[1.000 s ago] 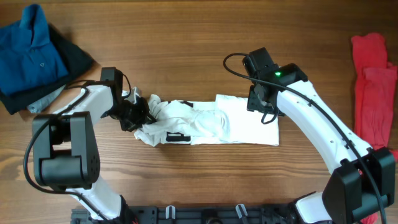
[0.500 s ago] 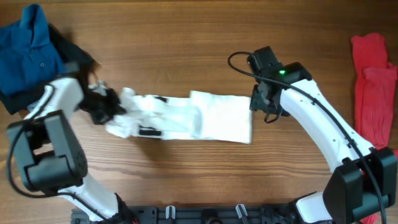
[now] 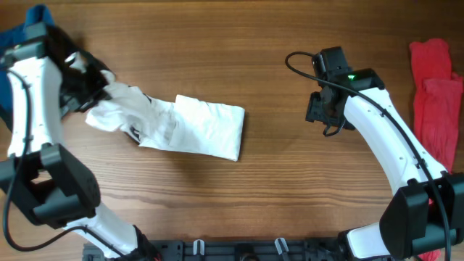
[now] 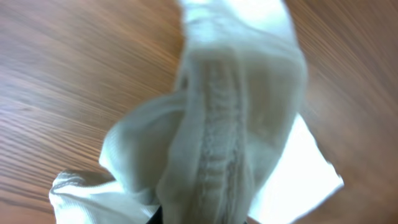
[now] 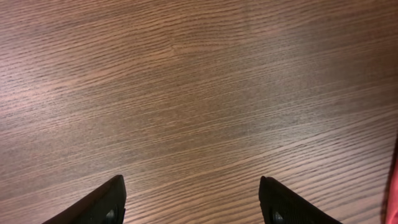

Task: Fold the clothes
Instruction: 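Fold the left end rightward onto the stack with the left gripper, then press and tuck the folded bundle with both grippers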

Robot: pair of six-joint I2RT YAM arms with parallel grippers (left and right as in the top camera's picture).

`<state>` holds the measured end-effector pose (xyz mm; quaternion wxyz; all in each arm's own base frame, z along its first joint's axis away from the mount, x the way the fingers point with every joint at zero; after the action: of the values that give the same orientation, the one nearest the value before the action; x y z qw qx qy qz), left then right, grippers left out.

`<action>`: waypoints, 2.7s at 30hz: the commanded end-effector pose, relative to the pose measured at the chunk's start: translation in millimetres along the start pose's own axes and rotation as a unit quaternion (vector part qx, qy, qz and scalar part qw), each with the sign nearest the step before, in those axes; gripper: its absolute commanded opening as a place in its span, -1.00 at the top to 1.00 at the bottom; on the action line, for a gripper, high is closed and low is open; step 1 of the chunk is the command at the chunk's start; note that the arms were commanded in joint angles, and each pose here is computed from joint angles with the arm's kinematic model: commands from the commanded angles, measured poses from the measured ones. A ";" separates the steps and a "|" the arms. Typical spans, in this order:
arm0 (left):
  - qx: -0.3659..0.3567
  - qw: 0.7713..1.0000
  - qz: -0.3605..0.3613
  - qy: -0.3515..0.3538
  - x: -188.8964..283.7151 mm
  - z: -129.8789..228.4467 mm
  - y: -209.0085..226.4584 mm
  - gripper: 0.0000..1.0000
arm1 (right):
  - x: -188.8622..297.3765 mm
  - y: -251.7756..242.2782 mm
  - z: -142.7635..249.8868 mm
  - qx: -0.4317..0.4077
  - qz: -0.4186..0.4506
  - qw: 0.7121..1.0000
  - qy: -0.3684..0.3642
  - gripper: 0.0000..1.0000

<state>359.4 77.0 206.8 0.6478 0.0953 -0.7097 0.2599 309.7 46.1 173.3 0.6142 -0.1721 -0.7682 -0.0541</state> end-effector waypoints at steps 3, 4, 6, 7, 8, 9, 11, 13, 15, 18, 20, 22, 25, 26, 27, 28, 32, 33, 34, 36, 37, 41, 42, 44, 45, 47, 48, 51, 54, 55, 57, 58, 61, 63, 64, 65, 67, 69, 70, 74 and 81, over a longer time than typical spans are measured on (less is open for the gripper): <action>-0.106 0.994 -0.007 0.025 -1.2 44.4 -78.4 0.92 | 4.6 0.8 -3.8 0.008 -0.006 1.000 -0.008 -0.38; -0.119 0.992 -0.015 0.025 -3.4 49.6 -86.0 0.92 | 4.6 1.1 -3.6 0.010 -0.008 1.000 -0.008 -0.38; -0.141 0.989 -0.047 0.019 -9.0 63.0 -104.2 0.92 | 4.7 2.4 -2.8 0.019 -0.014 1.000 -0.004 -0.38; -0.155 0.986 -0.062 0.014 -11.3 69.8 -112.5 0.92 | 4.7 2.6 -2.4 0.019 -0.015 1.000 -0.002 -0.38; -0.165 0.983 -0.076 0.008 -13.3 76.1 -120.0 0.92 | 4.7 2.6 -2.3 0.019 -0.015 1.000 -0.002 -0.38; -0.181 0.979 -0.088 0.003 -15.6 84.5 -129.4 0.92 | 4.7 2.6 -2.2 0.019 -0.016 1.000 -0.002 -0.38; -0.202 0.974 -0.106 -0.006 -18.9 98.3 -143.3 0.92 | 4.7 2.8 -1.9 0.020 -0.017 1.000 -0.001 -0.38; -0.215 0.970 -0.110 -0.008 -21.0 108.7 -153.1 0.92 | 4.7 2.5 -1.4 0.020 -0.016 1.000 0.001 -0.38; -0.229 0.967 -0.109 -0.008 -23.7 121.3 -164.4 0.92 | 4.7 2.2 -1.0 0.020 -0.015 1.000 0.002 -0.38; -0.242 0.963 -0.116 -0.016 -27.1 131.3 -174.0 0.92 | 4.7 2.2 -0.8 0.020 -0.015 1.000 0.002 -0.38; -0.248 0.960 -0.128 -0.019 -30.8 134.7 -176.7 0.92 | 4.7 1.7 0.0 0.021 -0.014 1.000 0.005 -0.38; -0.253 0.958 -0.132 -0.014 -35.7 137.1 -178.8 0.92 | 4.7 0.9 1.4 0.022 -0.011 1.000 0.009 -0.38; -0.247 0.959 -0.137 -0.006 -43.9 138.8 -180.7 0.92 | 4.7 0.3 2.4 0.024 -0.010 1.000 0.012 -0.38; -0.246 0.959 -0.138 -0.004 -45.2 139.2 -181.0 0.92 | 4.7 0.2 2.5 0.025 -0.010 1.000 0.012 -0.38; -0.246 0.959 -0.139 -0.004 -46.4 139.3 -181.2 0.92 | 4.7 0.2 2.6 0.025 -0.010 1.000 0.012 -0.38; -0.246 0.959 -0.138 -0.004 -46.7 139.7 -181.8 0.92 | 4.7 0.0 2.8 0.025 -0.009 1.000 0.013 -0.38; -0.249 0.959 -0.135 -0.007 -47.2 140.5 -184.2 0.90 | 4.7 0.7 3.4 0.027 -0.013 0.999 0.015 -0.38; -0.249 0.959 -0.135 -0.007 -47.2 140.7 -184.3 0.88 | 4.7 0.9 3.6 0.027 -0.014 0.999 0.016 -0.38; -0.249 0.959 -0.135 -0.007 -47.3 140.7 -184.4 0.86 | 4.7 1.2 3.7 0.027 -0.015 0.999 0.017 -0.37; -0.250 0.959 -0.135 -0.007 -47.4 141.4 -184.9 0.87 | 4.7 1.3 3.7 0.027 -0.016 0.999 0.017 -0.38; -0.251 0.959 -0.135 -0.007 -47.4 141.5 -185.0 0.87 | 4.7 1.3 3.7 0.027 -0.016 0.999 0.017 -0.38; -0.254 0.958 -0.133 -0.008 -47.9 143.1 -186.8 0.85 | 4.7 1.2 3.9 0.027 -0.015 0.999 0.017 -0.37; -0.254 0.958 -0.133 -0.008 -47.9 143.0 -186.9 0.85 | 4.7 1.2 4.1 0.027 -0.016 0.999 0.018 -0.38; -0.254 0.958 -0.133 -0.008 -47.9 143.1 -186.8 0.83 | 4.8 1.9 4.3 0.027 -0.019 0.999 0.019 -0.38; -0.254 0.958 -0.133 -0.008 -47.9 142.9 -186.7 0.82 | 4.8 1.8 4.3 0.027 -0.019 0.999 0.019 -0.38; -0.254 0.958 -0.133 -0.007 -47.9 143.2 -186.8 0.74 | 4.8 1.8 4.4 0.027 -0.018 0.999 0.019 -0.38; -0.254 0.959 -0.130 -0.004 -48.1 144.0 -187.3 0.60 | 4.8 1.7 4.5 0.028 -0.018 0.999 0.020 -0.38; -0.258 0.961 -0.101 0.012 -49.6 147.7 -192.8 -0.01 | 4.8 1.5 4.8 0.029 -0.018 0.999 0.020 -0.37; -0.274 0.958 -0.082 0.017 -50.3 148.6 -197.6 -0.08 | 4.8 1.4 5.0 0.029 -0.018 0.999 0.021 -0.38; -0.274 0.958 -0.081 0.015 -49.8 148.0 -198.1 -0.09 | 4.8 1.7 5.3 0.029 -0.019 0.999 0.022 -0.38; -0.276 0.958 -0.078 0.012 -48.2 147.5 -198.8 -0.09 | 4.8 1.9 5.6 0.029 -0.021 0.999 0.024 -0.38; -0.284 0.956 -0.076 0.009 -46.4 147.0 -199.4 -0.09 | 4.9 2.3 6.0 0.029 -0.022 0.999 0.025 -0.38; -0.289 0.955 -0.073 -0.011 -34.9 139.6 -197.4 -0.09 | 5.6 9.8 7.7 0.057 -0.058 0.996 0.035 -0.38; -0.278 0.957 -0.077 -0.030 -25.7 130.4 -191.7 -0.10 | 7.3 19.6 9.3 0.097 -0.106 0.989 0.043 -0.39; -0.269 0.959 -0.079 -0.042 -20.3 123.6 -186.9 -0.11 | 9.4 27.3 11.1 0.126 -0.144 0.980 0.048 -0.39; -0.258 0.961 -0.082 -0.052 -15.9 116.0 -181.4 -0.11 | 11.5 33.4 12.6 0.144 -0.175 0.973 0.052 -0.40; -0.228 0.968 -0.085 -0.064 -10.4 97.6 -167.3 -0.11 | 20.0 51.3 17.0 0.177 -0.263 0.947 0.060 -0.40; -0.182 0.977 -0.089 -0.071 -7.9 75.9 -147.4 -0.11 | 34.3 74.1 22.8 0.200 -0.359 0.909 0.065 -0.38; -0.163 0.980 -0.091 -0.074 -8.1 69.4 -140.7 -0.11 | 38.8 81.1 24.4 0.205 -0.382 0.899 0.065 -0.38; -0.093 0.992 -0.068 -0.058 -16.4 43.8 -110.9 -0.06 | 59.3 118.1 35.3 0.227 -0.451 0.861 0.053 -0.39; -0.064 0.994 -0.088 0.004 -57.8 37.4 -76.2 0.01 | 79.9 184.5 67.4 0.250 -0.500 0.828 0.043 -0.45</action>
<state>375.6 -16.4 199.3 0.6413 0.1220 -0.7420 0.1526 304.3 220.1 209.2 0.5462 0.3650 -0.7417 -0.1355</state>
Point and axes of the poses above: each gripper's point midway between its finger pads, its own x axis back along the fingers, its own y axis along the line the jaws close on, z = x × y, the point moved 7 cm from there along x, back along the fingers, and after that the axes turned 4 degrees about -x, right-handed, at the moved point
